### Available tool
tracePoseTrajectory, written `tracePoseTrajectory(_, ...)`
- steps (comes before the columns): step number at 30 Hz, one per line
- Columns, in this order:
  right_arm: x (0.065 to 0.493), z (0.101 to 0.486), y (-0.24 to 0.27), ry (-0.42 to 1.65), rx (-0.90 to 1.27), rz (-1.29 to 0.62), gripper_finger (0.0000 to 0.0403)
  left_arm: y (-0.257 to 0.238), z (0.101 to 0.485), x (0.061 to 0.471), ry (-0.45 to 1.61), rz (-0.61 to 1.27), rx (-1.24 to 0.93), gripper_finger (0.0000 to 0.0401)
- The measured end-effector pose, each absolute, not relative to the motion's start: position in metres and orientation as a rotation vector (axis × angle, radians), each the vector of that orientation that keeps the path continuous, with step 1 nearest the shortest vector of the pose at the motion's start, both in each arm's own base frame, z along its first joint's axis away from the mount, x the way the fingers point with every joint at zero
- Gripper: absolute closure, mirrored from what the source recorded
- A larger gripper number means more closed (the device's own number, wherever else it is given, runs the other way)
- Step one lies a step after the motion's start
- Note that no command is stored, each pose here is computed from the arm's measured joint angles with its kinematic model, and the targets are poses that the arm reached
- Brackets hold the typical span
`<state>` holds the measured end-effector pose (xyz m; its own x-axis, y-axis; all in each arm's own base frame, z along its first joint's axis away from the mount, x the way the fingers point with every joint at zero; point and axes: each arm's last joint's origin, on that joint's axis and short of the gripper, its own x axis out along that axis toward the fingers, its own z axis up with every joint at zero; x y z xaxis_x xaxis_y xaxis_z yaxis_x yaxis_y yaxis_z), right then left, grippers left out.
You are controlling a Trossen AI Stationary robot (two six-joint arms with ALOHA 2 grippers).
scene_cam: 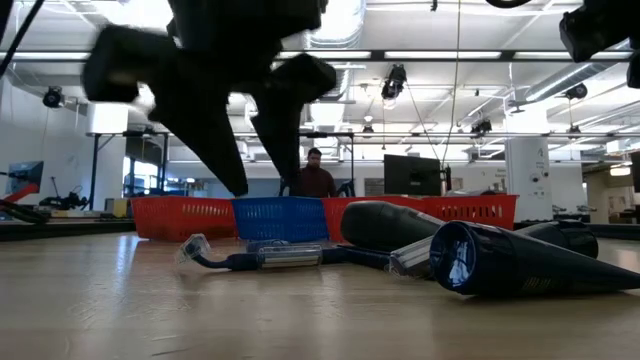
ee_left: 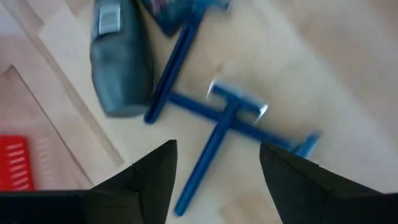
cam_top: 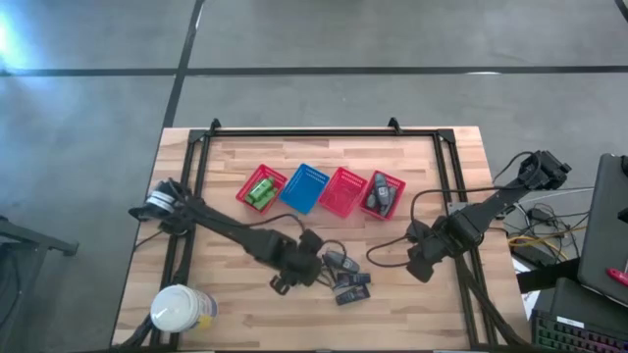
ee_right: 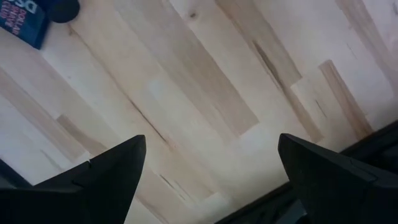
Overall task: Pick & Place Travel size toiletries
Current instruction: Put the blue razor into the blue bin
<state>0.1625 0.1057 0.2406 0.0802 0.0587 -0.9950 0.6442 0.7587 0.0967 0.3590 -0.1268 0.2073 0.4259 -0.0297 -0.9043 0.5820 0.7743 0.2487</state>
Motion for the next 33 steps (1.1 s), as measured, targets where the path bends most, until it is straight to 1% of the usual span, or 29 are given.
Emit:
tracePoseTrajectory(5,0.163,0.241,0.106,1.436,0.644,-0.499,0.0039,-0.105,0.204,0.362,1.1,-0.549,0.721,0.0167)
tracePoseTrajectory(9,0.163,0.241,0.106,1.432,0.663,-0.517,0.0039,-0.094,0.204,0.365,1.08,-0.626,0.747,0.0167)
tracePoseTrajectory(17,0.163,0.24,0.106,1.422,0.673,-0.534,0.0039,-0.078,0.188,0.365,1.073,-0.664,0.715,0.0167)
tracePoseTrajectory(27,0.163,0.24,0.106,1.417,0.679,-0.54,0.0039,-0.077,0.174,0.365,1.003,-0.693,0.676,0.0169)
tracePoseTrajectory(30,0.164,0.24,0.106,1.413,0.683,-0.536,0.0039,-0.077,0.17,0.363,0.993,-0.699,0.671,0.0179)
tracePoseTrajectory(33,0.164,0.24,0.106,1.407,0.695,-0.539,0.0039,-0.077,0.164,0.363,0.993,-0.706,0.667,0.0198)
